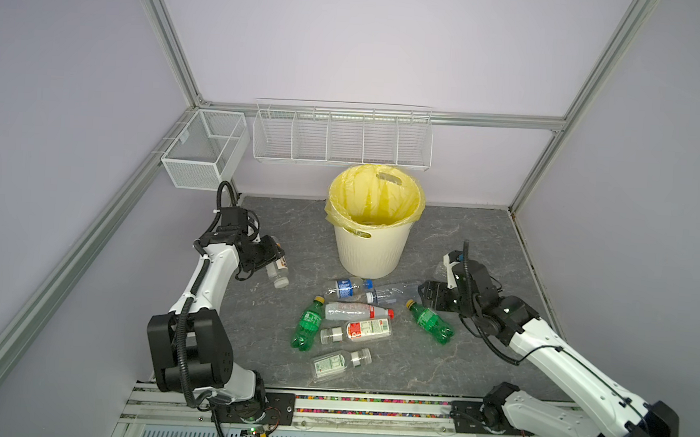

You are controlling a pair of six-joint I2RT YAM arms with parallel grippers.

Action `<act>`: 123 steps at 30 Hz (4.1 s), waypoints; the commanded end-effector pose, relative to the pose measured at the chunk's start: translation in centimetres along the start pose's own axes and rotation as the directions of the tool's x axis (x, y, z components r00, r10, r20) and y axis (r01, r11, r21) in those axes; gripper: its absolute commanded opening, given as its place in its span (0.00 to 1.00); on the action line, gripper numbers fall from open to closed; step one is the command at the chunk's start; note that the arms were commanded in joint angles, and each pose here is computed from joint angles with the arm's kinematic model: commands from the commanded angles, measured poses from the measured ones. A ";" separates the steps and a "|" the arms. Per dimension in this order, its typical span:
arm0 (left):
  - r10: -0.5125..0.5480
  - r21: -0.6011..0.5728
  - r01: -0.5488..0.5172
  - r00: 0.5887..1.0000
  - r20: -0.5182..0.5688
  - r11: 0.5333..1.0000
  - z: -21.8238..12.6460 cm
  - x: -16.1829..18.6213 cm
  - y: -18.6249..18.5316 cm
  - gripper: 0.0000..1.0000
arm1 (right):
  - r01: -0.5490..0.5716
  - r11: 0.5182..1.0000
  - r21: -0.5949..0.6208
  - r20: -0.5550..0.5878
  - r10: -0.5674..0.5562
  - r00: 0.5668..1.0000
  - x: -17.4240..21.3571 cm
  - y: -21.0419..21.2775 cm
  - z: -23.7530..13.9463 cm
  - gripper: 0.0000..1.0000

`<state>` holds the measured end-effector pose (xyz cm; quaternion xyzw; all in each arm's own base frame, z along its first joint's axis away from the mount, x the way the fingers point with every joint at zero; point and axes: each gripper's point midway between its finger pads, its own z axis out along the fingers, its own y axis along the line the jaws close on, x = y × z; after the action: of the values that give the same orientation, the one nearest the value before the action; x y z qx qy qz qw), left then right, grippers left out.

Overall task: Throw the plastic bottles in the bin
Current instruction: 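Close the left gripper on the yellow-label bottle and lift it, then carry the yellow-label bottle with the left gripper up over the bin, then open the left gripper to drop the yellow-label bottle into the bin, then draw the left gripper back while lowering the right gripper onto the green Sprite bottle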

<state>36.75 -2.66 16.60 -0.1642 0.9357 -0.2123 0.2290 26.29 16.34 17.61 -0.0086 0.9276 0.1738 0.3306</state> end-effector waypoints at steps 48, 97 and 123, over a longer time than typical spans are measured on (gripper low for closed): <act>-0.130 0.671 -0.065 0.963 0.236 0.739 -16.8 -0.9 -15.5 0.33 | -0.045 0.994 0.104 0.091 0.036 0.995 1.0 -3.6 -2.6 0.88; 0.139 0.480 -0.205 0.976 0.170 0.853 -11.1 -4.3 -24.5 1.00 | 0.123 0.988 0.094 -0.002 -0.123 0.992 2.6 -3.6 -4.0 0.88; 0.206 0.208 -0.304 0.897 0.391 0.930 -12.2 0.7 -14.5 1.00 | 0.173 0.981 0.088 -0.219 -0.150 0.964 5.5 -3.3 0.0 0.88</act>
<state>33.21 -12.93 32.52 -0.0373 0.8604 -0.3024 0.4084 22.49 13.06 13.55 -0.0840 0.9603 0.0793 0.2538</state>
